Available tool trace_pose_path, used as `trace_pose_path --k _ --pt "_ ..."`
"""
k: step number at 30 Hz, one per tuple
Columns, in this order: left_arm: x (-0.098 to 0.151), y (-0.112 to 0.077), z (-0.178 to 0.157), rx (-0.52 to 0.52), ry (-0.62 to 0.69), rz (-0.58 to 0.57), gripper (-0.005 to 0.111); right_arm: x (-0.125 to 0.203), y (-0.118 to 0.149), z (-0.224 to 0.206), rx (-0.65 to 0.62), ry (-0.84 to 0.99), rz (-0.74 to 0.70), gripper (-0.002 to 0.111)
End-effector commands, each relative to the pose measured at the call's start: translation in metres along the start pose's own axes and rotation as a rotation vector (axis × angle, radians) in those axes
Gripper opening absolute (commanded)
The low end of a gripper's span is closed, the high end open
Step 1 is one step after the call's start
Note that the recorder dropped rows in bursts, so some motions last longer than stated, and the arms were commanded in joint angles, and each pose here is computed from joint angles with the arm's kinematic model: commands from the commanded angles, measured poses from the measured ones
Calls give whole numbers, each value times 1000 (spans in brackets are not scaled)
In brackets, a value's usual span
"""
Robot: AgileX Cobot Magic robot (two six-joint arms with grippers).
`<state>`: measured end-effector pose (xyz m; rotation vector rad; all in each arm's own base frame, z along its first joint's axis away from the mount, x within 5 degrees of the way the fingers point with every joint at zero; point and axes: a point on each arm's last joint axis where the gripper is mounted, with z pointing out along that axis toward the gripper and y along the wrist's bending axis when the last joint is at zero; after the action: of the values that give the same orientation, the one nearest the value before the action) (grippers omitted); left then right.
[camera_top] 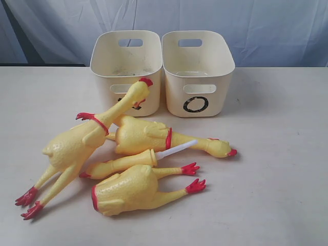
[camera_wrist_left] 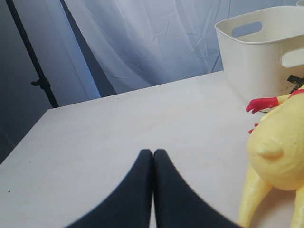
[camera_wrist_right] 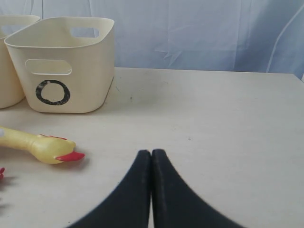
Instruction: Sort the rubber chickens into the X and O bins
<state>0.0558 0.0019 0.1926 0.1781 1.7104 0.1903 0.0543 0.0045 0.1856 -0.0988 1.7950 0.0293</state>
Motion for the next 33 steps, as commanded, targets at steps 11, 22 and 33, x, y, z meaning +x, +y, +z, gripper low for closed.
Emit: trace_pose_path --k 11,22,33 --pt "-2 1 0 -11 -27 44 0 0 0 0 5 -10 2 -1" --pt "-10 1 -1 -13 -111 -13 0 0 0 0 5 -10 2 -1" --pt "-22 5 -3 12 -260 -503 0 0 0 0 5 -10 2 -1"
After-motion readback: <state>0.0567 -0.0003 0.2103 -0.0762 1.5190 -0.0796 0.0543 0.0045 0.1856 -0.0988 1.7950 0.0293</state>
